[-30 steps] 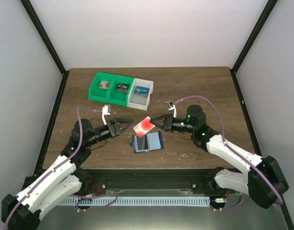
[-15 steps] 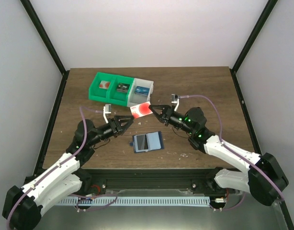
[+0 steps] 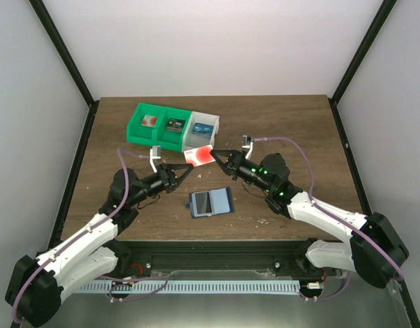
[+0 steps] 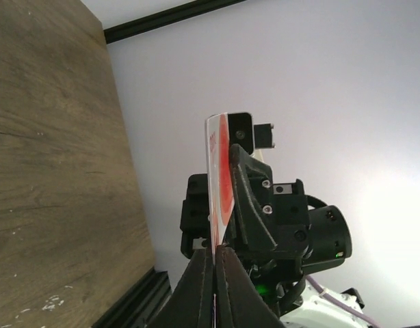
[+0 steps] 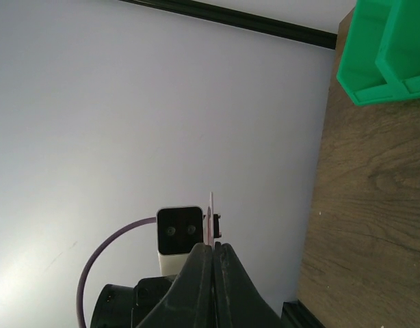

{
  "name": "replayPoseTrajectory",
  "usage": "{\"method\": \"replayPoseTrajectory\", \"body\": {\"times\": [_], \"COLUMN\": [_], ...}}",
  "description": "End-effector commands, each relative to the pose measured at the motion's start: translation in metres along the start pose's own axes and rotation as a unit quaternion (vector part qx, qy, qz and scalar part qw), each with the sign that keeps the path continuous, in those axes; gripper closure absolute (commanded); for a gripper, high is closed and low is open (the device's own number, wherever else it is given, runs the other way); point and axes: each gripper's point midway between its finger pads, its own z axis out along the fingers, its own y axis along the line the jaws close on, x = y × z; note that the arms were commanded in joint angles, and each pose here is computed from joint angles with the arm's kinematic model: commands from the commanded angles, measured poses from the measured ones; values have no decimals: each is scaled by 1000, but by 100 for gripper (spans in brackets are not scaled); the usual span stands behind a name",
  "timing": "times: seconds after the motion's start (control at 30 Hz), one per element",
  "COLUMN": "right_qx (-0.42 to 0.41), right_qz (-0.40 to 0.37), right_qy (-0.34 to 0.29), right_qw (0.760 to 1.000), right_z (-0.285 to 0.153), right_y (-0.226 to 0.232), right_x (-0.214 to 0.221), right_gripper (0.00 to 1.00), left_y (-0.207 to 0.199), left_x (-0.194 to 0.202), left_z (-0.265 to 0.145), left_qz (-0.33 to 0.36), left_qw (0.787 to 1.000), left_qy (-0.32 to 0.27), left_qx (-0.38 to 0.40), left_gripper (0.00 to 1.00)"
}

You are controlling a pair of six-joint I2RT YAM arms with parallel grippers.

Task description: Take the credit cards out of the card holder

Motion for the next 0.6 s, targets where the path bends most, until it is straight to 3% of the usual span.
{"method": "replayPoseTrajectory", "body": {"times": [0.0,0.07,0.3,0.57], "right_qx": [-23,-19,14,111], "right_qz": [-6,-12,-91,-193], "right_qy": [-11,-10,23,34], "right_qw": [1000,1000,996,974], "right_z": [1,-2,-15,-31], "right_y": [20,16,6,-16], "right_x": [-4,-2,12,7], "right_gripper": [100,98,72,54], "left_y": [-19,-21,-24,-2], "left_x": [-6,-9,-23,-61], "left_z": [1,0,-5,-28], "left_qz": [28,41,133,156], "left_qw": [999,999,990,980], "left_qy": [-10,-14,-14,6], "left_qx": [22,19,-47,-119], "left_gripper": [100,100,100,100]}}
